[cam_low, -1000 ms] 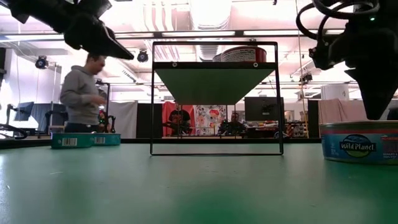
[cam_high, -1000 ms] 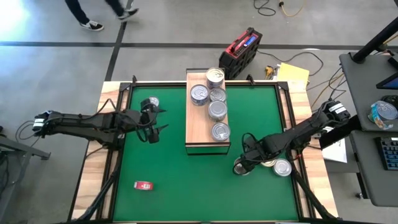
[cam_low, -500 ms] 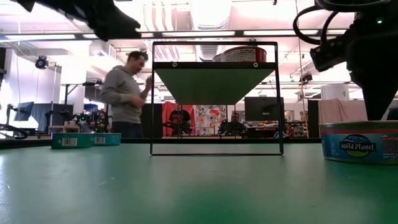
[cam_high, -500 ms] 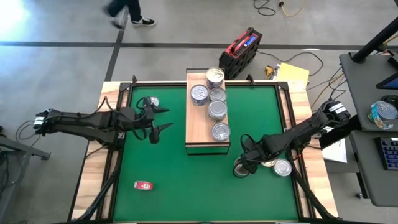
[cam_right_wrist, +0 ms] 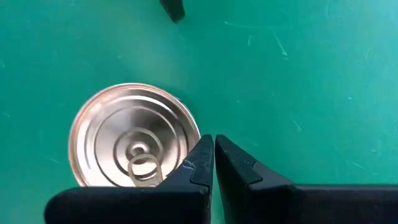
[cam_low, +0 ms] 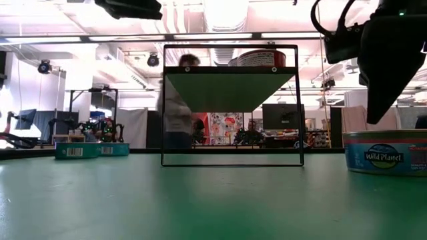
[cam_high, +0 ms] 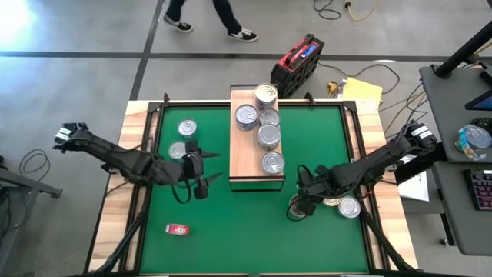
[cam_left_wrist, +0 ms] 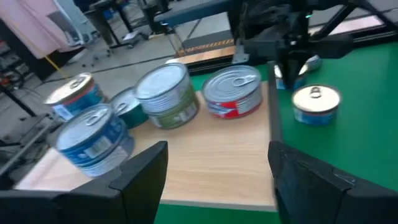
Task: Stack canned seafood by type on shelf
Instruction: Stack the top dark blue tuna can on top of the dark blue can on the shelf
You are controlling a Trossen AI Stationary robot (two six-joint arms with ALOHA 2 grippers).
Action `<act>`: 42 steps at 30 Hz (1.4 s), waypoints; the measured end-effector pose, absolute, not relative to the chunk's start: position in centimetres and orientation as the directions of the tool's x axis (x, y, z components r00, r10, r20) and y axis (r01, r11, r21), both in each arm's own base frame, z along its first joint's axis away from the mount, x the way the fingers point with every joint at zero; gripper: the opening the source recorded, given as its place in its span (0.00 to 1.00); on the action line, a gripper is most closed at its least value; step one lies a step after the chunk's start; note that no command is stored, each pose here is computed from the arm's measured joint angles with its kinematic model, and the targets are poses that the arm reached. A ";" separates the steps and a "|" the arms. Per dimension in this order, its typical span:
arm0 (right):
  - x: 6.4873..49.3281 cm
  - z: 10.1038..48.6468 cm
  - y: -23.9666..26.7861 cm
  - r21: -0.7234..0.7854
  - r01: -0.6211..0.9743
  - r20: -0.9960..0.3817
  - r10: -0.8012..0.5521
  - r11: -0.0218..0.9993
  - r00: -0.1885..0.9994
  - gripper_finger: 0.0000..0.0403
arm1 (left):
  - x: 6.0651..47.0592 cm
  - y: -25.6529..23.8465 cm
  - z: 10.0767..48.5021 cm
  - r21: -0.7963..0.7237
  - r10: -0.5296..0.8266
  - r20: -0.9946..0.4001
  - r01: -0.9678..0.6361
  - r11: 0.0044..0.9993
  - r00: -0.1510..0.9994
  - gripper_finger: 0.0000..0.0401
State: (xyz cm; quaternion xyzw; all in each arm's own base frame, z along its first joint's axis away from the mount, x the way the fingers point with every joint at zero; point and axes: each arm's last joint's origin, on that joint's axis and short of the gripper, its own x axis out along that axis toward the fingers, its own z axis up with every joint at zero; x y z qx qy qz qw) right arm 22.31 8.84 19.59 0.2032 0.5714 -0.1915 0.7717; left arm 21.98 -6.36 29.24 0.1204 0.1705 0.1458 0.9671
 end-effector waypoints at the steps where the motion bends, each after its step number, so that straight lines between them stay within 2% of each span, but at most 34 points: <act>1: 22.3 19.6 8.8 0.097 0.527 -0.959 -0.063 0.844 0.277 0.02 | 22.0 -6.6 29.2 0.276 0.315 -0.297 -0.234 0.932 0.901 0.65; 10: 22.4 19.7 9.9 0.113 0.476 -0.942 -0.059 0.872 0.331 0.02 | 22.9 -9.4 27.3 0.185 0.249 -0.361 -0.193 0.964 0.899 0.65; 16: 21.9 19.7 10.9 0.127 0.495 -0.939 -0.057 0.859 0.339 0.02 | 24.5 -11.5 25.8 0.155 0.224 -0.410 -0.175 0.972 0.884 0.65; 23: 21.3 19.7 11.9 0.155 0.528 -0.939 -0.041 0.835 0.341 0.02 | 27.5 -13.5 25.8 0.202 0.234 -0.465 -0.155 0.967 0.853 0.65; 26: 21.0 19.9 12.5 0.170 0.530 -0.937 -0.029 0.831 0.347 0.03 | 28.5 -14.2 25.5 0.251 0.283 -0.487 -0.178 0.952 0.826 0.65; 33: 20.4 20.4 12.9 0.177 0.511 -0.922 -0.040 0.841 0.384 0.14 | 30.0 -16.1 24.9 0.283 0.297 -0.491 -0.173 0.943 0.819 0.65; 42: 20.3 19.9 12.0 0.066 0.444 -0.920 -0.118 0.894 0.374 0.34 | 31.1 -19.3 23.5 0.374 0.379 -0.439 -0.218 0.902 0.815 0.65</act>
